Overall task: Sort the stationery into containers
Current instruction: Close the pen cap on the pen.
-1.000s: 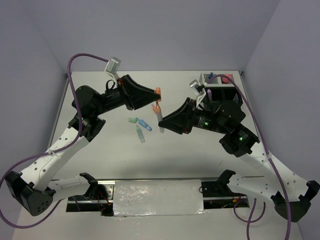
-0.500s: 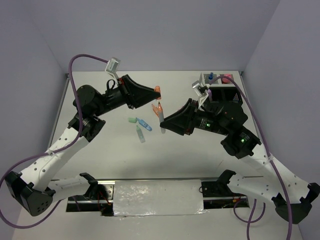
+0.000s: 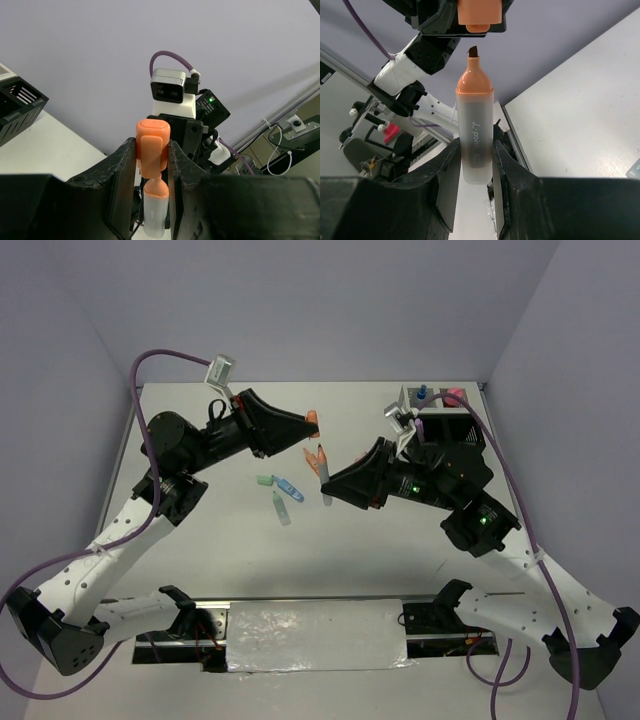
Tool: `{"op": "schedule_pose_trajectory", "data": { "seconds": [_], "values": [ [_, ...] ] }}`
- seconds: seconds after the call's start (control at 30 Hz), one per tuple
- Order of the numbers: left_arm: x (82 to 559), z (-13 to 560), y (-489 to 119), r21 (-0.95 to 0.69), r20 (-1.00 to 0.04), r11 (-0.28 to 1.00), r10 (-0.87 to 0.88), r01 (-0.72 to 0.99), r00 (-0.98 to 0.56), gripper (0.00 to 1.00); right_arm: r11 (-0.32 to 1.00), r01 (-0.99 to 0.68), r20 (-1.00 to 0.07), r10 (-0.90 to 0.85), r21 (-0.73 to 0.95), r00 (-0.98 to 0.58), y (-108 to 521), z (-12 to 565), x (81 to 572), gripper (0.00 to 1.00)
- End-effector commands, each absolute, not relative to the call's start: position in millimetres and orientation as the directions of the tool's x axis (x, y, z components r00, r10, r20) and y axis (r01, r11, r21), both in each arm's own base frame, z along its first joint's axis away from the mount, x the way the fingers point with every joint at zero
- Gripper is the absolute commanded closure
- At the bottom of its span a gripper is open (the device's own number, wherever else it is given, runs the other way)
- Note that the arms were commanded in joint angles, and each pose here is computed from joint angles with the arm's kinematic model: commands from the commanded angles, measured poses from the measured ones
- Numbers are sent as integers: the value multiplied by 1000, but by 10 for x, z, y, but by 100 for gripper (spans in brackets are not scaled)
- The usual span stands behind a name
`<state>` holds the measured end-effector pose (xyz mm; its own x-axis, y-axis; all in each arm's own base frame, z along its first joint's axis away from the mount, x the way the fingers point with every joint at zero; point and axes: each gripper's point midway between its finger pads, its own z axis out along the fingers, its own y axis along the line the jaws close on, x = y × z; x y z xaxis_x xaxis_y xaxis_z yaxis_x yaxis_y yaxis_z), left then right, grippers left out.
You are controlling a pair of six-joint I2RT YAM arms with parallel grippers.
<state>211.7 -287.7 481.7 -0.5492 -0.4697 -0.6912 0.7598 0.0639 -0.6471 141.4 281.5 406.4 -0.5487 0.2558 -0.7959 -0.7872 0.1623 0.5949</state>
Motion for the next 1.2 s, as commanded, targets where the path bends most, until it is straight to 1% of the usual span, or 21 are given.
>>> {"op": "schedule_pose_trajectory", "data": {
  "seconds": [0.0,0.23,0.63,0.8,1.0,1.17],
  "values": [
    [1933,5097,-2785,-573,-716,19,-498,819,-489,98,132,-828,-819,294,545,-493,2768,4297,1397,92],
    [1867,5059,-2790,-569,-712,-17,-491,822,-502,98,122,-832,-822,286,541,-492,2790,4344,1430,92],
    [1900,5005,-2793,-557,-725,6,-491,831,-482,98,67,-845,-819,295,531,-492,2804,4468,1361,92],
    [1854,5024,-2823,-541,-726,-42,-480,840,-492,98,75,-841,-818,294,536,-495,2814,4440,1400,92],
    [1795,5047,-2845,-520,-734,-83,-467,850,-494,98,73,-854,-828,302,515,-473,2818,4543,1463,92],
    [1800,5018,-2872,-522,-743,-84,-444,849,-501,98,75,-869,-838,316,489,-445,2792,4661,1594,92]
  ]
}}
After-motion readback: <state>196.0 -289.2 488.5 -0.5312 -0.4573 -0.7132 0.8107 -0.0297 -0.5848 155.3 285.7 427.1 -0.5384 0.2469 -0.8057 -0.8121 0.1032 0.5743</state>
